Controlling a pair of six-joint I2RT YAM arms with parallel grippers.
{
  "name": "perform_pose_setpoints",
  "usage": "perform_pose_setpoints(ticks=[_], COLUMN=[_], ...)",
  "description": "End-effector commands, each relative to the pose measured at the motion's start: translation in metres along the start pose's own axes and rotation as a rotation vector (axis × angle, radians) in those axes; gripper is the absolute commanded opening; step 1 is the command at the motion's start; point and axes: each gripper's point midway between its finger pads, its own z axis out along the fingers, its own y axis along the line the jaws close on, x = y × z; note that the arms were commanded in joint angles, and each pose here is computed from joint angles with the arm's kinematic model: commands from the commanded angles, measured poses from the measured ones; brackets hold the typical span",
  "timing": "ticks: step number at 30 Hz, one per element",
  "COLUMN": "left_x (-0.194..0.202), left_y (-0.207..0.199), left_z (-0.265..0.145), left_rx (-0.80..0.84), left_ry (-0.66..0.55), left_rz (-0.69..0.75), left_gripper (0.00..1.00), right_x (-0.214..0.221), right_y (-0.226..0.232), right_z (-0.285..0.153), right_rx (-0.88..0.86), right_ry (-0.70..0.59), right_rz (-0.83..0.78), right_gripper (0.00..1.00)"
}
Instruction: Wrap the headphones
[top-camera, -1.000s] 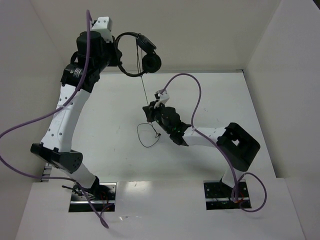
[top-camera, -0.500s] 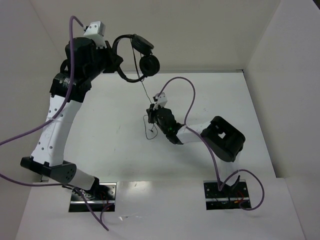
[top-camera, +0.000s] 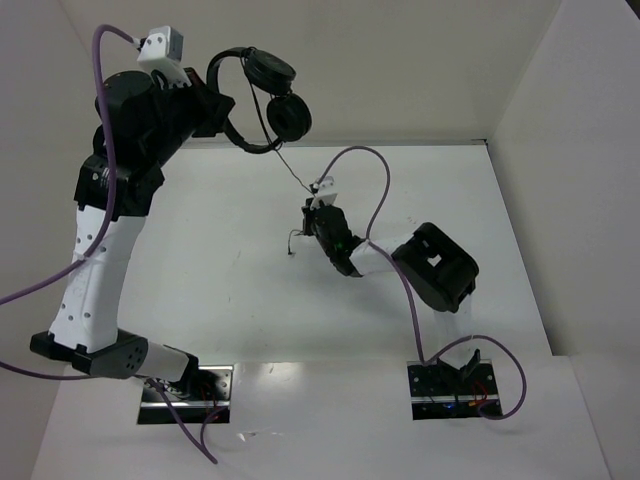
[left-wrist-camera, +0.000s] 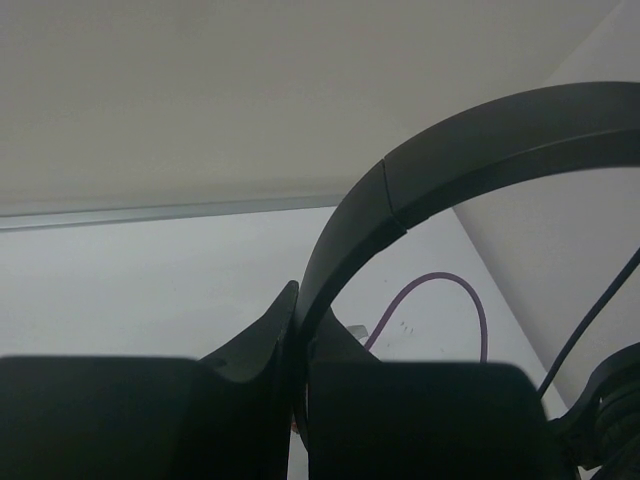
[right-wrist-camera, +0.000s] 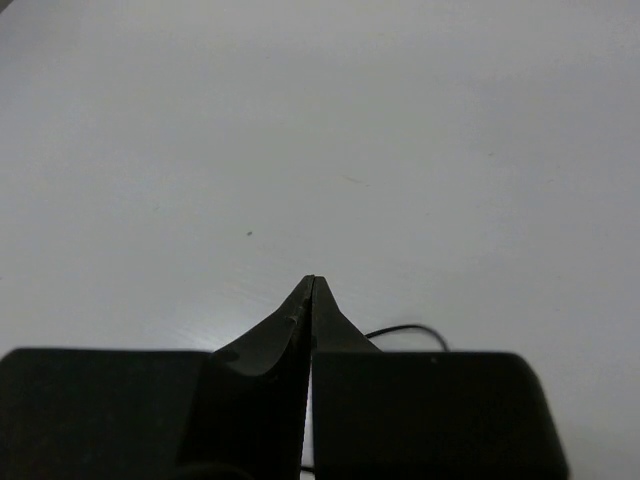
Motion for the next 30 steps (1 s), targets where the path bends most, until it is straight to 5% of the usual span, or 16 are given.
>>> perform_pose_setpoints(ticks=[1, 8, 14, 23, 30], left_x=[-0.048, -0.043, -0.009, 0.136, 0.218], left_y=[-0.017, -0.039, -0.035, 0.019, 0.036], left_z=[-0.018, -0.055, -0.072, -0.054, -0.043], left_rx=[0.055, 0.182, 0.203, 0.093, 0.028], left_ry=[-0.158, -0.16, -0.059, 0.386, 0.632], left_rz=[-0.012, 0.026, 0.073, 0.212, 0.426], left_gripper=[0.0, 0.0, 0.0, 0.0, 0.0], right_x=[-0.027, -0.054, -0.117, -0.269, -0.34], right_y=[-0.038, -0.126, -0.155, -0.13, -0.111], right_z=[0.02, 0.056, 0.094, 0.101, 0.081], right_rx=[0.139, 0.268, 0.261, 0.212, 0.17], right_ry=[-0.086, -0.084, -0.146, -0.383, -0.468], right_rz=[0.024, 0.039, -0.078, -0.176, -0.25], right_gripper=[0.01, 0.01, 0.01, 0.01, 0.01])
